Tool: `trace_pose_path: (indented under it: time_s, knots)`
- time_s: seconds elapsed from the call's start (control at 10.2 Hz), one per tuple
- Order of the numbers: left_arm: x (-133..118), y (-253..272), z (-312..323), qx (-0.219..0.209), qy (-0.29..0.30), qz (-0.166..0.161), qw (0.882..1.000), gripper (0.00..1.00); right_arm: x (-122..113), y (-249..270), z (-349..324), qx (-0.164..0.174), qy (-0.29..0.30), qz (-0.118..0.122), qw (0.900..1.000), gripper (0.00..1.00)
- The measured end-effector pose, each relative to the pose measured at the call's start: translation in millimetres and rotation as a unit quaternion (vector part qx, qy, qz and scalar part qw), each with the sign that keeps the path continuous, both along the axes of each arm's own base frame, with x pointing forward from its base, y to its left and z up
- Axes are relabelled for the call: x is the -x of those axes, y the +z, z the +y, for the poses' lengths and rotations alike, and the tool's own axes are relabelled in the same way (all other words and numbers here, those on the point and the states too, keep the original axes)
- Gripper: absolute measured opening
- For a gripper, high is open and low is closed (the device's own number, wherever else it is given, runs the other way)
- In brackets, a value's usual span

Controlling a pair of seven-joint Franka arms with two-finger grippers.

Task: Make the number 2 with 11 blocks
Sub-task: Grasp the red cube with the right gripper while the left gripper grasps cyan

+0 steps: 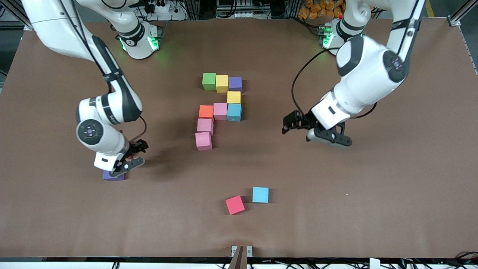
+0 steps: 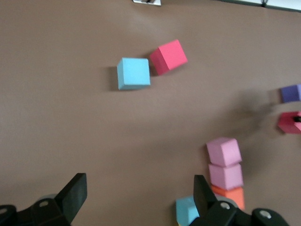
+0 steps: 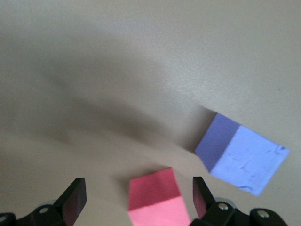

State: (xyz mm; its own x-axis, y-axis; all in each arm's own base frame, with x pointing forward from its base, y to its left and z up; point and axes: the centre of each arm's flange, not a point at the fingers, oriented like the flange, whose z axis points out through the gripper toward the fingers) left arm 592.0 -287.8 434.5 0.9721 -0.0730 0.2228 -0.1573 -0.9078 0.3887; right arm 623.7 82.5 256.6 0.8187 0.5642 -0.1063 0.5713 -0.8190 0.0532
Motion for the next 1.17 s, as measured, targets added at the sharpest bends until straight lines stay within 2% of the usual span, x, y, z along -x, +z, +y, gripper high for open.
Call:
trace_pose_path:
  time_s: [0.29,0.59,0.98,1.17]
  knots:
    - [-23,-75,-16,-0.027,0.013,-0.055,0.998,1.00,18,-3,3,-0.004,0.057,0.015,0.998,1.00]
    - [-40,-120,-36,-0.053,0.009,-0.116,0.992,1.00,37,-18,-12,-0.012,0.094,0.007,0.995,1.00]
    - [-66,-157,-69,-0.065,0.000,-0.164,0.984,1.00,39,-23,-37,-0.015,0.105,0.004,0.994,1.00]
    - [-68,-178,-80,-0.070,0.000,-0.197,0.978,1.00,42,-28,-42,-0.017,0.107,-0.001,0.994,1.00]
